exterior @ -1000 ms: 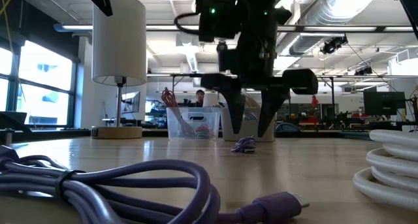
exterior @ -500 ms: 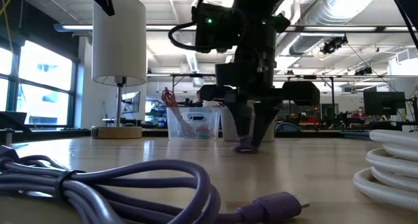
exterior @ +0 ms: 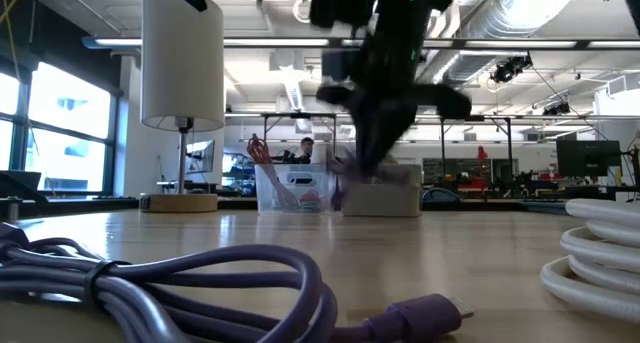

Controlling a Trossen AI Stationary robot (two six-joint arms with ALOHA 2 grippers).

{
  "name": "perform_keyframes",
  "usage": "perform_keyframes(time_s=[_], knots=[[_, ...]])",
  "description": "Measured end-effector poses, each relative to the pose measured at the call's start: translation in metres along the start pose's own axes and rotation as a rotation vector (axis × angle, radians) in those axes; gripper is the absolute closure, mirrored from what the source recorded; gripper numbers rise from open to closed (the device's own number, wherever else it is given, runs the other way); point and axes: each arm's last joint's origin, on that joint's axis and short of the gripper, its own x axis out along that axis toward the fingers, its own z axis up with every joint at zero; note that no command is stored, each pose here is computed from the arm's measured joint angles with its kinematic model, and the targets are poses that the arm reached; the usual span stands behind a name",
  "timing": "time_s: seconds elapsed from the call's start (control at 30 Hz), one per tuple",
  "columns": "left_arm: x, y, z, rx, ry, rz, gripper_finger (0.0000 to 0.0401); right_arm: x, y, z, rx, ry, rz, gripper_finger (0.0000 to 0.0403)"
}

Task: Pick & Place USB Port
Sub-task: Put the top violet charger cable into the transparent bin

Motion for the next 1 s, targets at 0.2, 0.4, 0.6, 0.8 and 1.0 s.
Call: perform_keyframes(time_s=[0.2,0.4,0.6,0.8,1.0], knots=[[0.000,-0.001,0.005,0.033,-0.062,0.016,0.0229,-0.089,0.002,-0.008,0.084,-0.179,-0.132,0.0400],[-0.006,-0.003,0.021,0.109,-0.234,0.038,0.0229,-0.182,0.009,-0.032,0.219,-0.491,-0.254,0.0401],[-0.014,0.002,0.042,0.201,-0.411,0.059,0.0229,-0.245,0.019,-0.059,0.293,-0.756,-0.329,0.0401],[-0.010,0.019,0.059,0.208,-0.496,-0.018,0.0229,-0.263,0.024,-0.068,0.301,-0.842,-0.331,0.0401],[-0.006,0.034,0.079,0.228,-0.644,-0.139,0.0229,-0.256,0.026,-0.050,0.265,-0.896,-0.274,0.0401]])
